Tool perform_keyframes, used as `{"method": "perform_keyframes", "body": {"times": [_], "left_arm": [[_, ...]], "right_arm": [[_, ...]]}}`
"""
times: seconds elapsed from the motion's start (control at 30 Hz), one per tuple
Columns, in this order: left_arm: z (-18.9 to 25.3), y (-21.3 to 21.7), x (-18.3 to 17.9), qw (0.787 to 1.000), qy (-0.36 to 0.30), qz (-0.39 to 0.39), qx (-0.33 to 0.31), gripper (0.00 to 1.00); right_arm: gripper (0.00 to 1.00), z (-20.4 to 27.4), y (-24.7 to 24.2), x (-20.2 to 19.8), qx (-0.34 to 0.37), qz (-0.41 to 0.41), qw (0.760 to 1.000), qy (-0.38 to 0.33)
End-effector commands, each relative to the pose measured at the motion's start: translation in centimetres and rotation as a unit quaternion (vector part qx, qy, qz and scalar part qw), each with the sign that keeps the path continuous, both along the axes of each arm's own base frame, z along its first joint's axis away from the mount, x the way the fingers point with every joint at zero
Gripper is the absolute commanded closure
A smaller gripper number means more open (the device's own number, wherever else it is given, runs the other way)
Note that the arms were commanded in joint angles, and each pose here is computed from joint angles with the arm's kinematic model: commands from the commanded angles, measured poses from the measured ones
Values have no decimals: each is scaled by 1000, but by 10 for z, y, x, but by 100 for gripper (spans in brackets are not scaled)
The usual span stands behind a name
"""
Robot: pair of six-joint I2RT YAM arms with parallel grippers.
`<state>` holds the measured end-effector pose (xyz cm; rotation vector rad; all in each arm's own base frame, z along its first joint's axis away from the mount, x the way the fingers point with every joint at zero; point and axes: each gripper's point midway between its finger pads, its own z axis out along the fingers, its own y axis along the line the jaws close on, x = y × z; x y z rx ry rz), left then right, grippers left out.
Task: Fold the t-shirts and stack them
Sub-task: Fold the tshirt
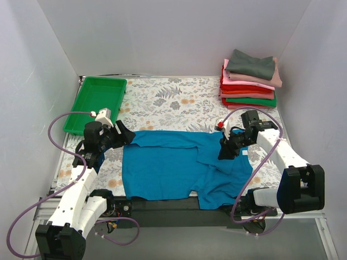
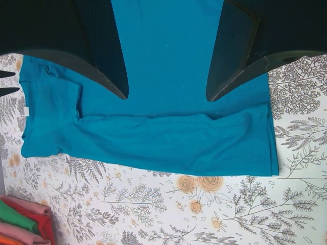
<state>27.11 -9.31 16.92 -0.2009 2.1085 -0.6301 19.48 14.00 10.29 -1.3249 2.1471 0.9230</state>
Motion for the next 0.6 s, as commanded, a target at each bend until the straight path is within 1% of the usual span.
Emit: {"method": "perform_keyframes", "body": {"times": [0.0, 0.57], "left_arm": [[4, 0, 1, 1000, -14, -3, 2, 39], [4, -1, 0, 1000, -13, -5, 0, 39]], "right_arm": [[59, 5, 4, -3, 24, 5, 1000, -10], [58, 6, 1, 1, 25, -6, 1000, -17]]}}
